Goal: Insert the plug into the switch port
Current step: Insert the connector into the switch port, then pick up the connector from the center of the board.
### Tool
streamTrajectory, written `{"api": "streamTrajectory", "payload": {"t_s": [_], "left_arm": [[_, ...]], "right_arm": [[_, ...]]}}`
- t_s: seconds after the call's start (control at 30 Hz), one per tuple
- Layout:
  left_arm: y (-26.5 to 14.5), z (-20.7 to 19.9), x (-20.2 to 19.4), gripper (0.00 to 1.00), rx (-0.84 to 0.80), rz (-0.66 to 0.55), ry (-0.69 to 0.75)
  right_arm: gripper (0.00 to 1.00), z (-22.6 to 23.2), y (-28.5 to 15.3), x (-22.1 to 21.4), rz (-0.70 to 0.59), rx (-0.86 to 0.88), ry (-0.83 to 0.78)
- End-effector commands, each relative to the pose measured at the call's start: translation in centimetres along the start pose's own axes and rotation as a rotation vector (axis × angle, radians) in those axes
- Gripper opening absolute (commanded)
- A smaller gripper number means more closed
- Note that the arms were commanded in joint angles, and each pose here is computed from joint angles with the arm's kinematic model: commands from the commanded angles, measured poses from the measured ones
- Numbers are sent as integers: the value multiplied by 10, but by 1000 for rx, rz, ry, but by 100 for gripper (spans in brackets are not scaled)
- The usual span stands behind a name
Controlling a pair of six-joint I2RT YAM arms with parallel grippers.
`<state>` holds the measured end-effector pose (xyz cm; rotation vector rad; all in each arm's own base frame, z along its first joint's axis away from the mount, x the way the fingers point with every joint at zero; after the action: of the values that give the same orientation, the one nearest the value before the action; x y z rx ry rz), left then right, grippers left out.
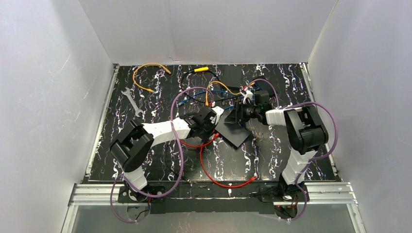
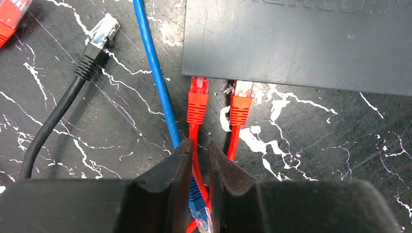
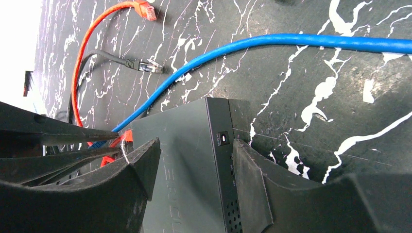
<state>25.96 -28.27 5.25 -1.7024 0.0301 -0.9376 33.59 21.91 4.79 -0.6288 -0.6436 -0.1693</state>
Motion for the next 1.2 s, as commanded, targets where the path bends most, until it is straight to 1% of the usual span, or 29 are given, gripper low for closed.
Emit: {"api": "streamTrajectory", "payload": {"t_s": [0.0,0.27,0.33,0.43,0.47,0.63,0.8,0.97,1.07,1.17], "left_arm": [[6,0,-10,16,-8,37,-12],[17,9,-20,16,34,68,-5],[19,7,-20,12,20,70,1],[20,1,-16,2,-15,64,14],[20,-1,-12,0,-27,56,18],[15,-8,14,0,-57,-3,33],[12,-15,56,0,-82,-85,66],[8,-20,93,0,-94,-160,80],[6,-28,100,0,-140,-175,72],[8,-30,90,0,-154,-159,55]], "right_arm": [[66,-20,2,-52,153,-71,130],[66,-15,8,-55,165,-25,135],[66,-13,9,-56,172,-16,131],[66,-9,11,-59,188,4,129],[66,-7,11,-60,192,16,130],[64,7,14,-72,229,77,133],[63,31,18,-85,281,159,103],[63,46,17,-92,322,225,87],[63,42,16,-90,320,192,74],[64,27,13,-79,283,108,69]]}}
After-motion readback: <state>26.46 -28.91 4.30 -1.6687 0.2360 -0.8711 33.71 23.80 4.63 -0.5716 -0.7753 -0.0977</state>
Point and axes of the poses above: each gripper's point midway between its finger pads, its own y axis out along the fingers, its own z axis along the line the jaws close on, x = y × z, the point moved 2 cm from there along -y, back along the fingers, and after that the axes turned 3 degrees about -y, right-handed, at the moved point
